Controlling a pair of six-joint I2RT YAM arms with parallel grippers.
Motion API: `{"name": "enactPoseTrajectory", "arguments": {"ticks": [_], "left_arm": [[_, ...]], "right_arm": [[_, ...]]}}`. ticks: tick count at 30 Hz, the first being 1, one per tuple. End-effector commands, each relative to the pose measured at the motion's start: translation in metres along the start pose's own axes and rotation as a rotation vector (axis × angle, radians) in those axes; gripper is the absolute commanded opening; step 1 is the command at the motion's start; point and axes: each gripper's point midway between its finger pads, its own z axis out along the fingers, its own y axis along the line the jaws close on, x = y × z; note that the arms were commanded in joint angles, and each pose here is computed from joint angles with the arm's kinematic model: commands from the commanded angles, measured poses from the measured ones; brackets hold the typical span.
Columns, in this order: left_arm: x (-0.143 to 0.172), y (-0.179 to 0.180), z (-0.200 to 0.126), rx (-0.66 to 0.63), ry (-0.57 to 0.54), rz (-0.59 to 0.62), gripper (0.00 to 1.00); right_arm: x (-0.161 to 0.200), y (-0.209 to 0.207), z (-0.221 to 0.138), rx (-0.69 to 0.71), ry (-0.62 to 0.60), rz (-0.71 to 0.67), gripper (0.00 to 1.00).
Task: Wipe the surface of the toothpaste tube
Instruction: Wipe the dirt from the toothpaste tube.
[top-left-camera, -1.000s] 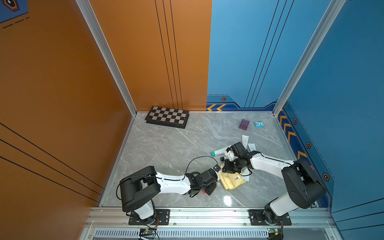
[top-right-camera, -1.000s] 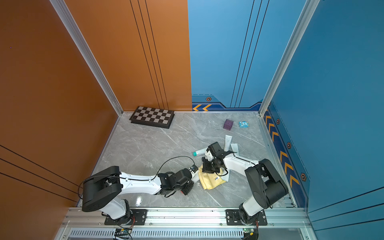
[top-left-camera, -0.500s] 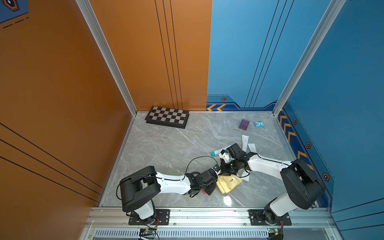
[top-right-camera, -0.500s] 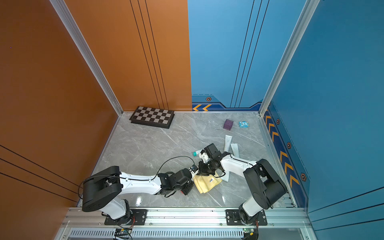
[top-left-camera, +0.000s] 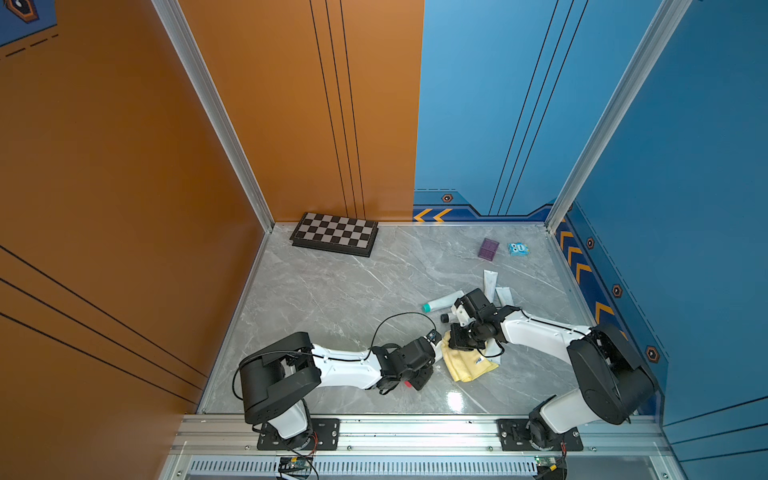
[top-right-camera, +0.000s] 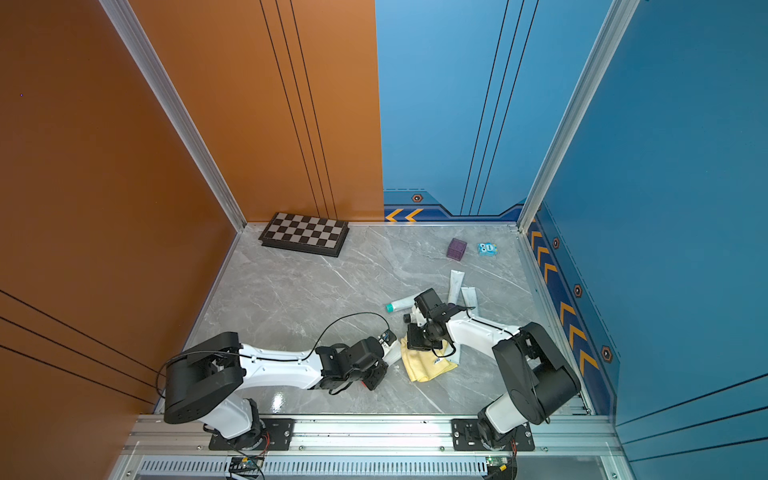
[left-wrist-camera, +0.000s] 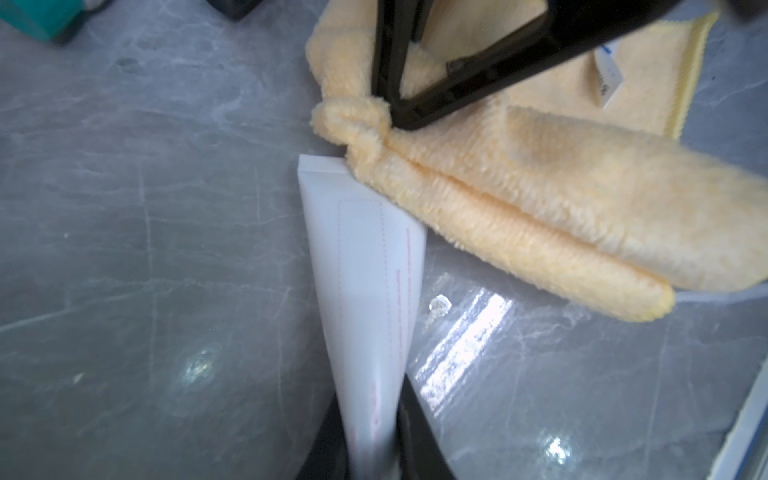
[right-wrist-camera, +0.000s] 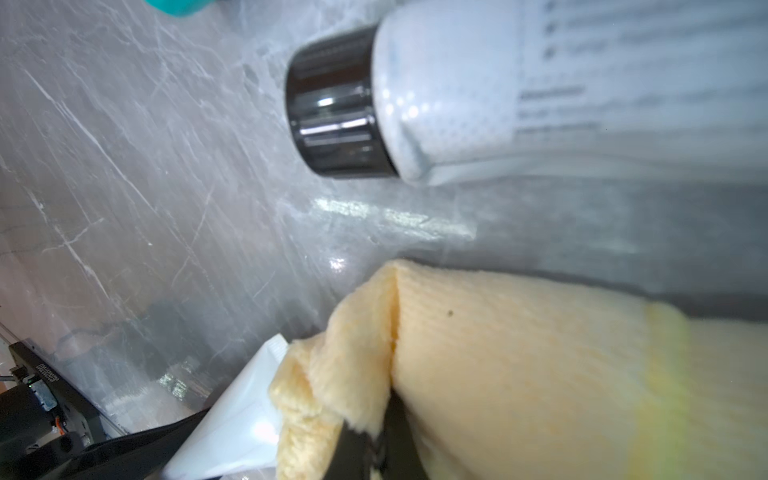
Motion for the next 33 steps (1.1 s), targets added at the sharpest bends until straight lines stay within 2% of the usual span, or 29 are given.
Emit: {"name": "enactPoseTrajectory", "arguments": {"ticks": [1, 5, 12, 17, 19, 23, 27, 30, 33], "left_arm": [[0.099, 0.027, 0.008, -0.089, 0.332, 0.064, 0.17], [0.099, 0.028, 0.007, -0.092, 0.328, 0.064, 0.17], [0.100, 0.028, 0.008, -0.092, 0.332, 0.065, 0.17], [0.100, 0.028, 0.007, -0.094, 0.330, 0.062, 0.17], [0.100, 0.029, 0.007, -0.095, 0.332, 0.063, 0.17], [0.100, 0.029, 0.006, -0.095, 0.329, 0.058, 0.17], [0.100, 0.029, 0.006, -0.096, 0.327, 0.055, 0.17], [0.100, 0.031, 0.005, -0.100, 0.325, 0.046, 0.18], [0.100, 0.038, 0.003, -0.114, 0.326, 0.016, 0.18]], "right_arm": [[0.008, 0.005, -0.013, -0.047, 0.027, 0.035, 0.00], [-0.001, 0.031, -0.025, -0.149, 0.024, 0.026, 0.00], [0.010, 0.046, 0.002, -0.159, 0.090, -0.002, 0.00], [0.034, 0.024, 0.037, -0.076, 0.174, 0.011, 0.00], [0.042, 0.005, 0.046, 0.002, 0.190, 0.009, 0.00], [0.047, -0.031, 0.043, 0.175, 0.172, -0.017, 0.00], [0.037, -0.037, 0.031, 0.236, 0.126, -0.031, 0.00], [0.025, -0.019, 0.023, 0.171, 0.096, -0.045, 0.00], [0.002, 0.020, 0.007, 0.029, 0.055, -0.054, 0.00]]}}
